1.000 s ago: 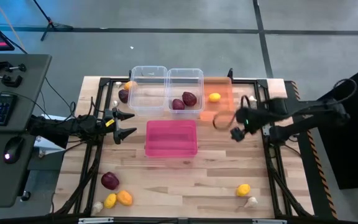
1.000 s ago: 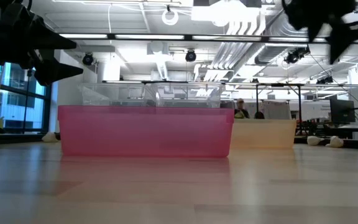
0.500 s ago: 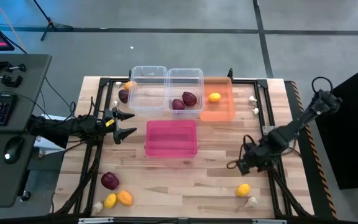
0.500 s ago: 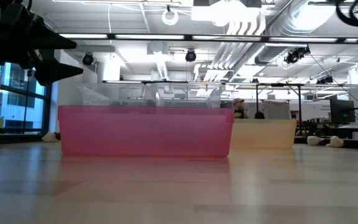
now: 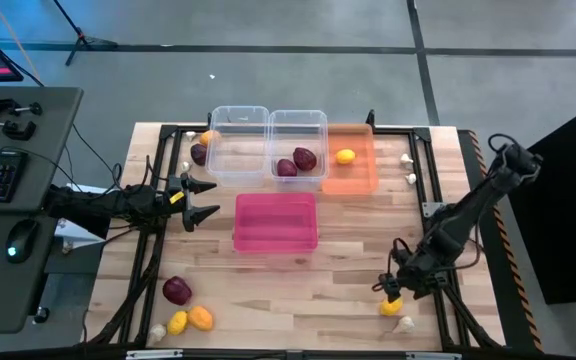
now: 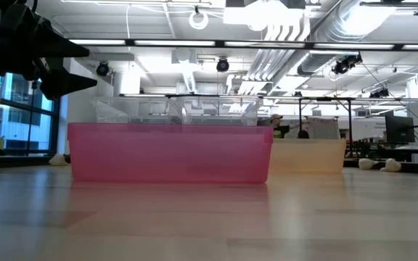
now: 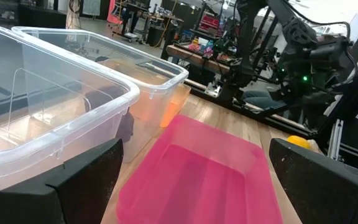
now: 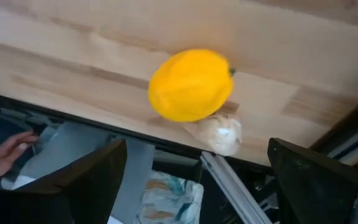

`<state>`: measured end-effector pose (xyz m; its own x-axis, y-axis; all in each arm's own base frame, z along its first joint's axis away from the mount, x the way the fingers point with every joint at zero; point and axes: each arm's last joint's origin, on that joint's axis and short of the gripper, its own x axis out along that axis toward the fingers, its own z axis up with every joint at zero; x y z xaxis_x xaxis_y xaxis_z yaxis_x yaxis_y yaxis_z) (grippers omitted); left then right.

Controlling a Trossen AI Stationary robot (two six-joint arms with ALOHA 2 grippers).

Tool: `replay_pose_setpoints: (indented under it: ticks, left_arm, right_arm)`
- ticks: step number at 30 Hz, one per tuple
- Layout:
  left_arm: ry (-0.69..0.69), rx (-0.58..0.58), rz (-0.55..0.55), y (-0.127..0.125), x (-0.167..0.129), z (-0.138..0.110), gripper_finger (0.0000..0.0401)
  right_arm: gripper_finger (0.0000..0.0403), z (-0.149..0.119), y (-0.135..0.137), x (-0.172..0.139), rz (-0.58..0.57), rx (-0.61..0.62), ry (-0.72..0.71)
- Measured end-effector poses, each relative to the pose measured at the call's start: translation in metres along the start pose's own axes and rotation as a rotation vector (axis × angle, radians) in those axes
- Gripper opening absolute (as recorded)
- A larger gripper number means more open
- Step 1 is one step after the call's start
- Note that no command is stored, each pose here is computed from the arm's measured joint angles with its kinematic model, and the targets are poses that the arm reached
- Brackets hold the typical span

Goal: Sort produce into baskets
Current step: Put the yellow lemon into the orange bin

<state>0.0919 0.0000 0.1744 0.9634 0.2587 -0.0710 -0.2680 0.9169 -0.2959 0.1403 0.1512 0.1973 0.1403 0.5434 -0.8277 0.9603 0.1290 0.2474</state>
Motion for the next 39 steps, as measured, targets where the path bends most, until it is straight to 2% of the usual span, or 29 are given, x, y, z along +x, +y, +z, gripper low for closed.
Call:
replay_pose_setpoints:
  ticks: [10, 22, 39]
  left_arm:
    - [0.000, 0.000, 0.000, 0.000, 0.000, 0.000, 0.0390]
    - [0.000, 0.000, 0.000, 0.000, 0.000, 0.000, 0.0390]
    - [0.000, 0.000, 0.000, 0.000, 0.000, 0.000, 0.0390]
  right_arm:
    - [0.0378, -0.001, 0.012, 0.023, 0.011, 0.003, 0.018]
    - [0.0378, 0.005, 0.012, 0.042, -0.054, 0.093, -0.032]
    - [0.0378, 0.015, 0.012, 0.066, -0.121, 0.088, -0.094]
